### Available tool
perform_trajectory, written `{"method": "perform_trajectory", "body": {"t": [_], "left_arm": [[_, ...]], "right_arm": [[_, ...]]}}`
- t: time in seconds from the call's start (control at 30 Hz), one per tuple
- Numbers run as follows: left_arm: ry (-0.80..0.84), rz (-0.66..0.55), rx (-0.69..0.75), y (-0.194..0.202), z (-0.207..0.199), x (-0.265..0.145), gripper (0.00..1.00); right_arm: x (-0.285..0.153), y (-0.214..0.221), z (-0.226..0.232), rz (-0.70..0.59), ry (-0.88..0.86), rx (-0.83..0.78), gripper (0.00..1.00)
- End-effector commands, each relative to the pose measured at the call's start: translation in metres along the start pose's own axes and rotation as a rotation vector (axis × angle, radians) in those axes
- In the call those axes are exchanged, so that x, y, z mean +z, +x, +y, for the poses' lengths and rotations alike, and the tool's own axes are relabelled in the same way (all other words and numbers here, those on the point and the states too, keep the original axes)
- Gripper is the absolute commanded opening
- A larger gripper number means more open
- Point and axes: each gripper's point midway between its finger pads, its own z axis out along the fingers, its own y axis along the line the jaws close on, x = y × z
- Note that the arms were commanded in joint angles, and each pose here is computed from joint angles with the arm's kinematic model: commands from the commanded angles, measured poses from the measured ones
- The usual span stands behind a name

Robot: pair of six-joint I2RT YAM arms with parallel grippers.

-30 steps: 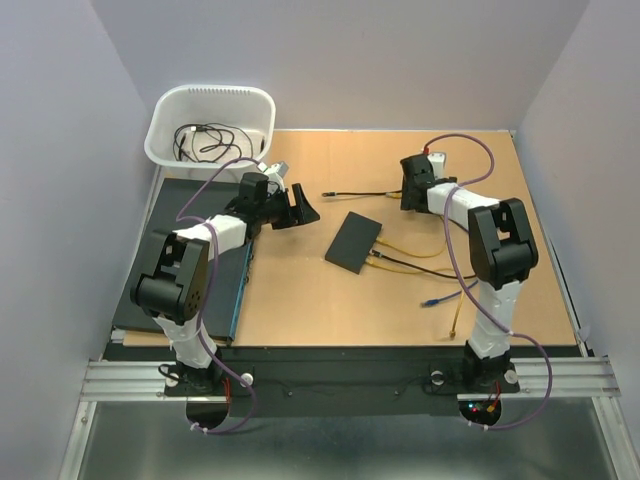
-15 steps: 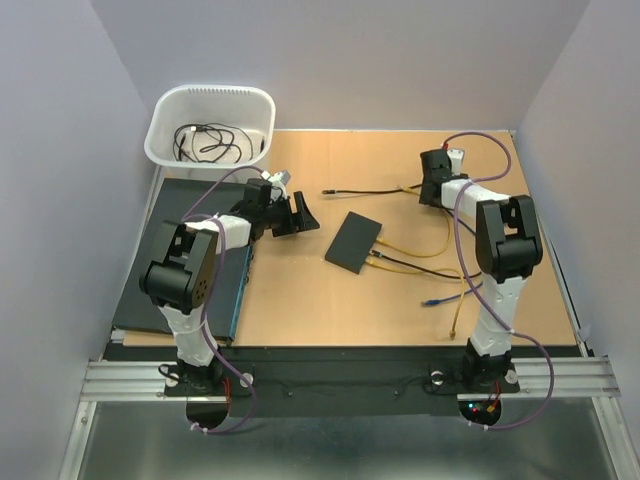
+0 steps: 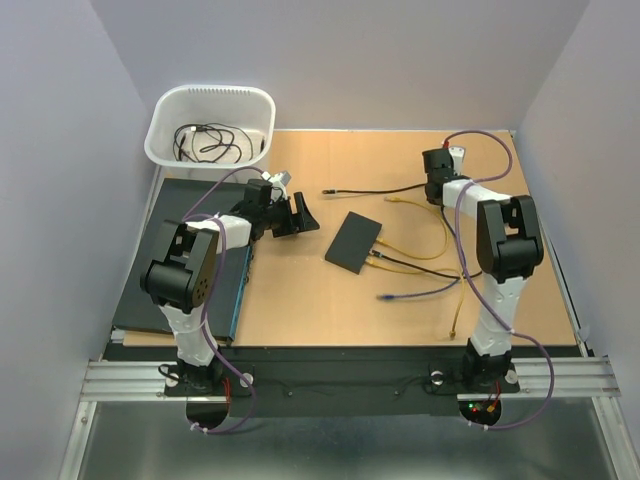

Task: Insert the plug into the switch port

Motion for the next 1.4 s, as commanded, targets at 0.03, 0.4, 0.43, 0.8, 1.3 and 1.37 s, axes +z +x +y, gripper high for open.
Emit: {"method": "perform_trajectory", "body": {"t": [0.03,0.4,0.43,0.8,1.3,1.37], "left_arm": [[0.038,-0.049,0.049,-0.021,-0.016,-0.003,0.83],[0.098,-0.152,0.065,-0.044,-0.045,-0.028,0.82],[0.111,-0.177,0.075,-0.047,-0.049,-0.033,0.82],[0.104,-0.400,0.079,-0.053,-0.066,-0.106,0.80],[-0.212,-0.802,-0.096,-0.070,-0.011,-0.226,0.88],[-0.221,-0.789,-0.093,-0.070,-0.007,-0.226,0.88]], "right_arm": [[-0.028,-0.030,0.001,-0.073,-0.050,0.037,0.05],[-0.131,-0.069,0.086,-0.246,-0.370,-0.227,0.00],[-0.143,-0.066,0.101,-0.262,-0.404,-0.262,0.00],[-0.272,0.046,0.231,-0.302,-0.798,-0.650,0.01],[-0.345,0.226,0.270,0.007,-1.204,-0.814,0.44],[-0.351,0.227,0.272,-0.006,-1.216,-0.814,0.61]]}}
